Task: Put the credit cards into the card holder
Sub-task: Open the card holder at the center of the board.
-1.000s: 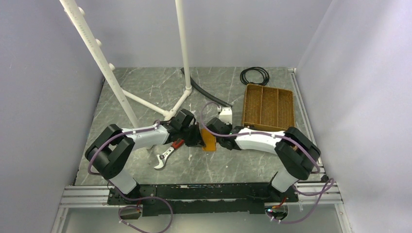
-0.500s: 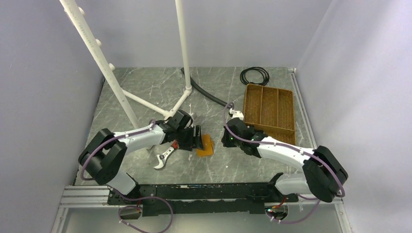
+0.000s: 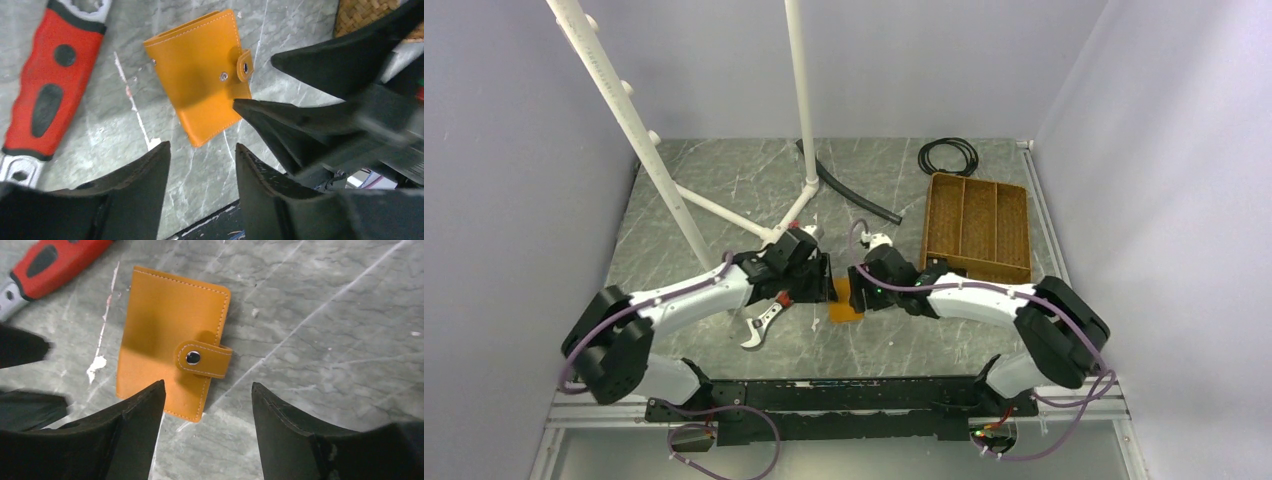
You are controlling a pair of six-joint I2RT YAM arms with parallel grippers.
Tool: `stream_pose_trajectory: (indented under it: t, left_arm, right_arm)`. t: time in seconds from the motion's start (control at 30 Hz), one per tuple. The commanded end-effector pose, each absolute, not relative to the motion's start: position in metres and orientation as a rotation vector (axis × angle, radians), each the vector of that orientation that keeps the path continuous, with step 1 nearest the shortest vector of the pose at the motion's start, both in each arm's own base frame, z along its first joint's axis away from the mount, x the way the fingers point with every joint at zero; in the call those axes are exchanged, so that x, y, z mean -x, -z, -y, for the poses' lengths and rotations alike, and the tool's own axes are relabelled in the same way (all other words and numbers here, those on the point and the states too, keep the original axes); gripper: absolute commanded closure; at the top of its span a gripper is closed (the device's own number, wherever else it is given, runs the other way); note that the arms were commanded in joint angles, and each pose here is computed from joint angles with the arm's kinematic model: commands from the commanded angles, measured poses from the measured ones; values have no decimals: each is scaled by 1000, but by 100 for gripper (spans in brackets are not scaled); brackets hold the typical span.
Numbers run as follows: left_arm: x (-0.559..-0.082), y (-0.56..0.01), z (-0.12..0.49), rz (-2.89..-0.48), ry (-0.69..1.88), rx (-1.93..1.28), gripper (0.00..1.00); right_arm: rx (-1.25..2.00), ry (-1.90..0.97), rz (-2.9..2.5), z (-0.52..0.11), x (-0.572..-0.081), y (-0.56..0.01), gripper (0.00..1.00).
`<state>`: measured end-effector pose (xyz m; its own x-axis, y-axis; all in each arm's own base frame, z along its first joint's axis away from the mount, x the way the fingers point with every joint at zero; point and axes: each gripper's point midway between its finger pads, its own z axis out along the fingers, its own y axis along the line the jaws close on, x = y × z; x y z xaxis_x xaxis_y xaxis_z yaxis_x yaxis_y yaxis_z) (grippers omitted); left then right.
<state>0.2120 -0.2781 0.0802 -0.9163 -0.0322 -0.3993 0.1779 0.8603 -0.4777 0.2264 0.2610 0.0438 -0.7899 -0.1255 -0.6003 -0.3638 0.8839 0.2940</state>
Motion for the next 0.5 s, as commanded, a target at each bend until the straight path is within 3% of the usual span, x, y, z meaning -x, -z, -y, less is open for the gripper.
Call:
stream_pose_trajectory:
  t: [0.0,0.13,0.23,0.3,0.4,0.47]
  left_arm:
    - [-219,-109,262,-2523,709,-20,41]
    - [-210,-109,266,-2538,767,-35,32]
    - [-205,-103,272,-2555,820,-41,31]
    - [-205,-99,276,-2562,835,-44,31]
    - [-207,-97,282,-2568,850,-56,31]
    - [-209,-99,284,-2564,850,-59,31]
  right_arm:
    - [346,-404,-2382,-270,-253,-44,33]
    - [265,-234,-2354,-257,-273,-39,35]
    - [236,-218,-2323,-252,-278,-42,45]
    - [265,-301,-2291,-262,-277,-46,62]
    - [262,-342,-2300,-267,-275,-49,97]
    - [244,-346,-2291,-261,-272,-56,100]
